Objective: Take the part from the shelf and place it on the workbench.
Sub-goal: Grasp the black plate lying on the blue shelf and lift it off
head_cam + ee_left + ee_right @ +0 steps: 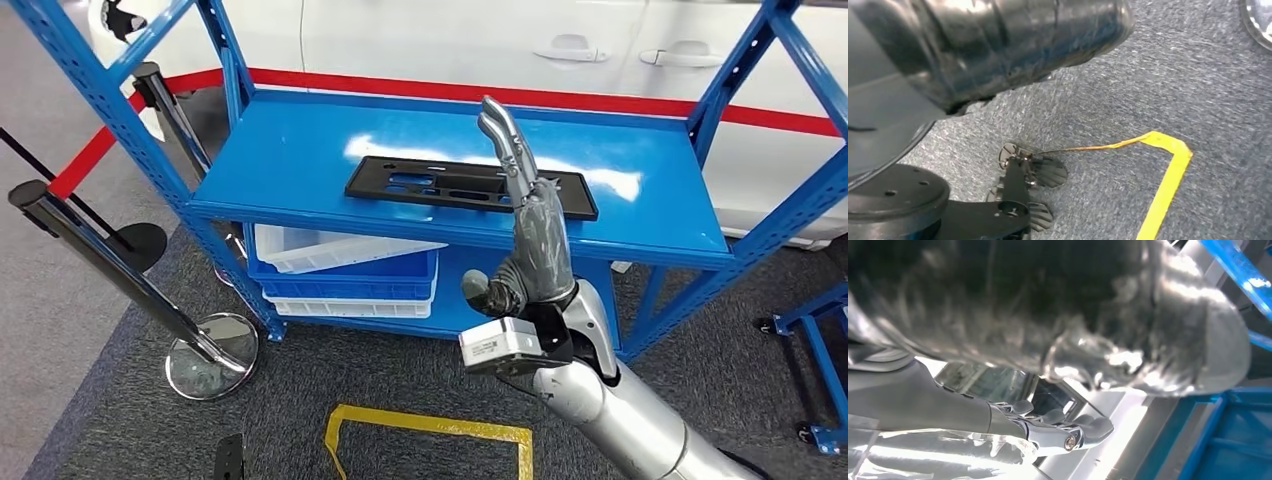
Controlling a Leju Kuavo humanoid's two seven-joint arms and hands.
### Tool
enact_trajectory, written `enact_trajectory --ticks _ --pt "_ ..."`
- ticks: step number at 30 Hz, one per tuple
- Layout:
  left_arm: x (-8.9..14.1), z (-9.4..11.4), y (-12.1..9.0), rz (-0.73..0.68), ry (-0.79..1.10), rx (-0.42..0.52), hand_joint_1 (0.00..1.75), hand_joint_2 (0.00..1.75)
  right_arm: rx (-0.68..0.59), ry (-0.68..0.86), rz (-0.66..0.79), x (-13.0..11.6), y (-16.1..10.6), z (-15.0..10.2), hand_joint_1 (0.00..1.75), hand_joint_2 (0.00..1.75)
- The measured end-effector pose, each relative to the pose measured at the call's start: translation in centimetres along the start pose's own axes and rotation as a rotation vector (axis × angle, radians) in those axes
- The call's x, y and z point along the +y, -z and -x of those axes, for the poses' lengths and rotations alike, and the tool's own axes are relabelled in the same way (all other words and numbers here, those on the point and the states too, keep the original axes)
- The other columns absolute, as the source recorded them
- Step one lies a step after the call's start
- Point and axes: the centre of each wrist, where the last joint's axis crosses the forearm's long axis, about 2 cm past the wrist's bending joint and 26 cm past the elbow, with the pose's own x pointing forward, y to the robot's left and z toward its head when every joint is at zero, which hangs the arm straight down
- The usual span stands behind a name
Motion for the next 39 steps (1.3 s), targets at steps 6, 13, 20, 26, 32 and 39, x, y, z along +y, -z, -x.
enact_trajectory --ticks 6,13,20,26,32,39 --pt "-0.12 -0.10 0.01 0.010 0.007 0.003 0.00 0.00 0.005 0.001 -0.010 0.10 -0.10 0.14 0.00 0.00" --pt "-0.18 -0.24 0.06 0.015 0.011 0.002 0.00 0.00 0.001 0.005 -0.018 0.26 0.03 0.12 0.00 0.00" --pt "-0.23 -0.15 0.00 0.015 0.010 0.004 0.00 0.00 0.001 0.009 -0.032 0.55 -0.04 0.12 0.00 0.00" --pt "-0.22 -0.28 0.07 0.017 0.009 0.001 0.00 0.00 0.001 0.008 -0.034 0.58 -0.02 0.17 0.00 0.00" --pt "-0.27 -0.28 0.05 0.022 0.007 0.002 0.00 0.00 0.004 0.006 -0.037 0.60 -0.02 0.27 0.00 0.00" --pt "-0.25 -0.09 -0.04 0.027 0.005 0.008 0.00 0.00 0.016 0.010 -0.043 0.70 -0.19 0.47 0.00 0.00"
